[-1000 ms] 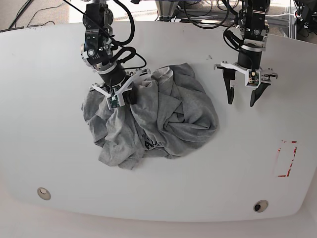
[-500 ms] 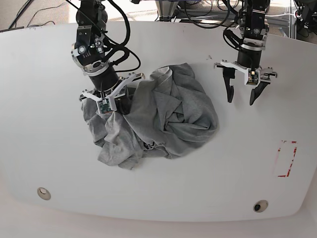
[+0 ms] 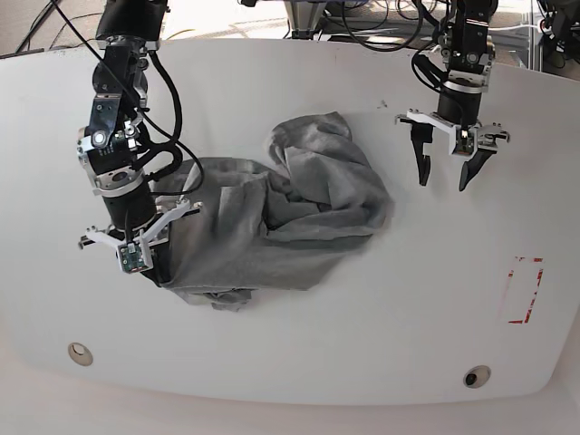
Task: Layout the t-shirt on the table in an organized manner, then fold the t-shirt properly
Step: 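Drag the grasped shirt fabric away with the right gripper, then grasp another edge of the shirt with the left gripper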
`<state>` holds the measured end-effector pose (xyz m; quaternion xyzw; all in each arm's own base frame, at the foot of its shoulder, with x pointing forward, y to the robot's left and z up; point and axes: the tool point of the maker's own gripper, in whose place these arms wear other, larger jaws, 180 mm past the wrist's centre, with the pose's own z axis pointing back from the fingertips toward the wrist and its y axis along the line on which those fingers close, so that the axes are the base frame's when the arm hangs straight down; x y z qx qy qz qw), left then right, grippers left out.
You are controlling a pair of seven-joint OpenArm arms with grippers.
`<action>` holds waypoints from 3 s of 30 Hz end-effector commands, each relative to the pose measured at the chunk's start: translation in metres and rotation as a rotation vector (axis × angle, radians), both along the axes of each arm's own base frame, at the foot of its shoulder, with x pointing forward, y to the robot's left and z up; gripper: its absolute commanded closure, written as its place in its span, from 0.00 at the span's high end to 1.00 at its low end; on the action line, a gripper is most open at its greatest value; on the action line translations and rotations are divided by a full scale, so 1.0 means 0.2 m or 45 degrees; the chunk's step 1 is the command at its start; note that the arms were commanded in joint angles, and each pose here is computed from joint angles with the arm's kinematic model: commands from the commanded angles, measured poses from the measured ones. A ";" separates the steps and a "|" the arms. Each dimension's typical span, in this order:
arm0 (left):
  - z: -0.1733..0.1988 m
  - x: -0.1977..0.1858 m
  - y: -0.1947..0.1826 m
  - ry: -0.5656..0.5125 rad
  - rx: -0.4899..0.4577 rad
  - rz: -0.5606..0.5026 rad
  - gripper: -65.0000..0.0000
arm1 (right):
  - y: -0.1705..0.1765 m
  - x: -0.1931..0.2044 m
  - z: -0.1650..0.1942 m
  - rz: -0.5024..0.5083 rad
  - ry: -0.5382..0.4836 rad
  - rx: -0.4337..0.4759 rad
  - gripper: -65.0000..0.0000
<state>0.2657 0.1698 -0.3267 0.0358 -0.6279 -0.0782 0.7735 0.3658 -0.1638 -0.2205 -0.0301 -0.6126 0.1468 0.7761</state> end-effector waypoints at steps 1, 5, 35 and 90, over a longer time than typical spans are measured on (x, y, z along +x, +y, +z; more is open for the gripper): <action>0.05 0.02 -0.01 -0.059 -0.001 -0.010 0.57 | -0.04 0.04 0.15 -0.001 -0.121 -0.043 0.00; 0.06 0.04 -0.01 -0.069 -0.005 -0.009 0.57 | -0.10 0.08 0.24 -0.020 -0.175 -0.077 0.00; -0.17 -0.10 -0.59 0.258 -0.363 -0.266 0.57 | -0.27 0.18 0.53 -0.109 -0.285 -0.203 0.00; -0.58 -0.31 -0.74 0.566 -0.329 -0.358 0.18 | -0.31 0.19 0.51 -0.121 -0.262 -0.210 0.00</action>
